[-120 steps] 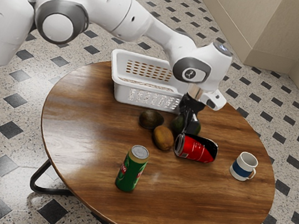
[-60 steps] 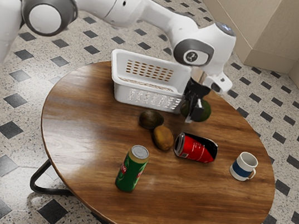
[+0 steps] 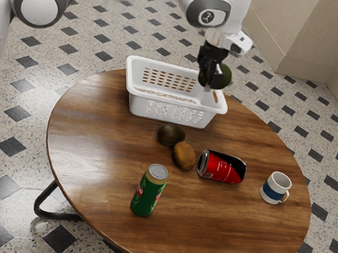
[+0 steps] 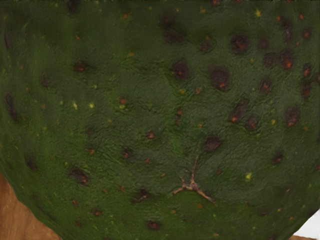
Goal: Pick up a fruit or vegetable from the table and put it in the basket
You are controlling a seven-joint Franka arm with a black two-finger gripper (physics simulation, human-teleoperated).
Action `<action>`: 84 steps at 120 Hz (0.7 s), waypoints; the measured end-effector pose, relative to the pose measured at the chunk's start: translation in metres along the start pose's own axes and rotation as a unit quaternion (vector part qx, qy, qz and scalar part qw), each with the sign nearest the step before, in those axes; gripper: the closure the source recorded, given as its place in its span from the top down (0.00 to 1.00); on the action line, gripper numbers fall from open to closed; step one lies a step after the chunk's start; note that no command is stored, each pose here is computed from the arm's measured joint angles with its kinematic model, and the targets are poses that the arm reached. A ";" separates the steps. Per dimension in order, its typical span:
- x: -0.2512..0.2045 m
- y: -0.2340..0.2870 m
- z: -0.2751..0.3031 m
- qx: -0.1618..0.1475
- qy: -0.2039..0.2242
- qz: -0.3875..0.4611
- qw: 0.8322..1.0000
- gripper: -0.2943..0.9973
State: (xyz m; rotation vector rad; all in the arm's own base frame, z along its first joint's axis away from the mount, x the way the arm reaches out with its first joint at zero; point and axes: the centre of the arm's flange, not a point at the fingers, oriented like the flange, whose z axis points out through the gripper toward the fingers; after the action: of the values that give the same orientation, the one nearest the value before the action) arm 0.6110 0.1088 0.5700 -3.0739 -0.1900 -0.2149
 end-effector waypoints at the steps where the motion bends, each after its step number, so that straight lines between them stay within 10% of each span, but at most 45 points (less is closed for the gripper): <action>1: 0.000 -0.003 0.000 0.000 0.000 -0.003 1.000 0.48; 43: 0.005 -0.093 0.022 0.002 -0.027 -0.074 0.997 0.47; 84: 0.003 -0.092 0.025 0.006 -0.039 -0.070 0.997 0.75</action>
State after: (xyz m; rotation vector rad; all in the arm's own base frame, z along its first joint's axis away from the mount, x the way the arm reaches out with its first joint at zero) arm 0.6055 0.2016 0.5503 -3.0611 -0.4096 -0.1007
